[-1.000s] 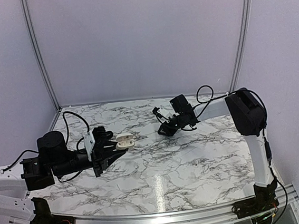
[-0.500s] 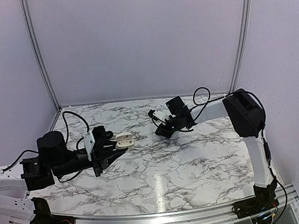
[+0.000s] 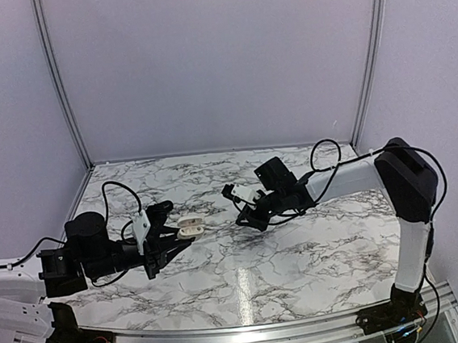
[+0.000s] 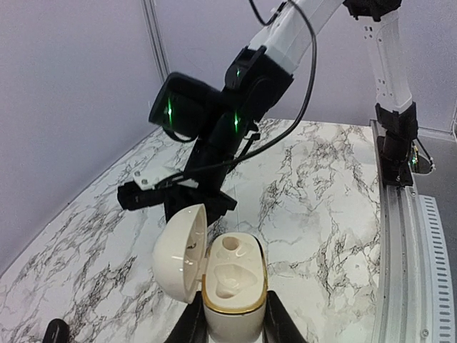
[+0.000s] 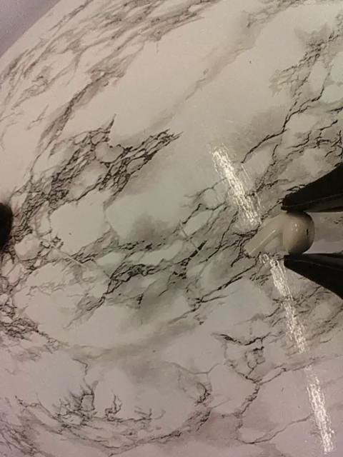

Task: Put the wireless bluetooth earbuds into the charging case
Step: Pick up the left earbud from the center of the board.

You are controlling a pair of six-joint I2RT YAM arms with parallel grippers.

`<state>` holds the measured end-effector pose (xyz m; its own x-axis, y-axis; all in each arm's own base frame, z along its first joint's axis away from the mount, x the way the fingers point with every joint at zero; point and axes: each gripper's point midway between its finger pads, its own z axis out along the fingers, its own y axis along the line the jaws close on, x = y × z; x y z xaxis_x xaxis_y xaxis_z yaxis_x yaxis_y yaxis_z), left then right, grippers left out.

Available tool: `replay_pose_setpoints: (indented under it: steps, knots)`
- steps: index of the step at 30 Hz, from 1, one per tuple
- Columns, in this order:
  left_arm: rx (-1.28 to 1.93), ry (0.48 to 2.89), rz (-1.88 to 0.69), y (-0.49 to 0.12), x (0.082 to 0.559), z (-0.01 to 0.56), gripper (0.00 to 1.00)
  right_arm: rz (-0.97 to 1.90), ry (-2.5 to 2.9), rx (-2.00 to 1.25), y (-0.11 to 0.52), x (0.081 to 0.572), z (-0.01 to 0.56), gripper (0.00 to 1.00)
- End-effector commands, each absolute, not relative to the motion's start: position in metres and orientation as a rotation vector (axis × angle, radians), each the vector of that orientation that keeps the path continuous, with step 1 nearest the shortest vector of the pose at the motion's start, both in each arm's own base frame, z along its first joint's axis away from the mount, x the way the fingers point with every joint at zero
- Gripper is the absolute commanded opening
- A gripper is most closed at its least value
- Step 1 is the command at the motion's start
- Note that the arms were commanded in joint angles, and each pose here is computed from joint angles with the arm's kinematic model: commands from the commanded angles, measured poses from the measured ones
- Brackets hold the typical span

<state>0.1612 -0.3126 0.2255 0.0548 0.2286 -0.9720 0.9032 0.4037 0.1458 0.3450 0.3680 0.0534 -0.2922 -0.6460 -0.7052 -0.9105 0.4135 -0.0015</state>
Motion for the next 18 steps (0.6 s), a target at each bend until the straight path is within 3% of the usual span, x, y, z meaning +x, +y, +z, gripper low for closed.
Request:
replay_pose_setpoints:
  steps: [1,18]
  knots:
    - [1.008,1.465,-0.721,-0.313,0.166,0.226,0.0,0.505,1.898,-1.319,0.376,0.33,0.107,0.12]
    - [1.087,1.531,-0.841,-0.319,0.149,0.202,0.0,0.268,1.548,-1.434,0.366,0.196,0.25,0.11]
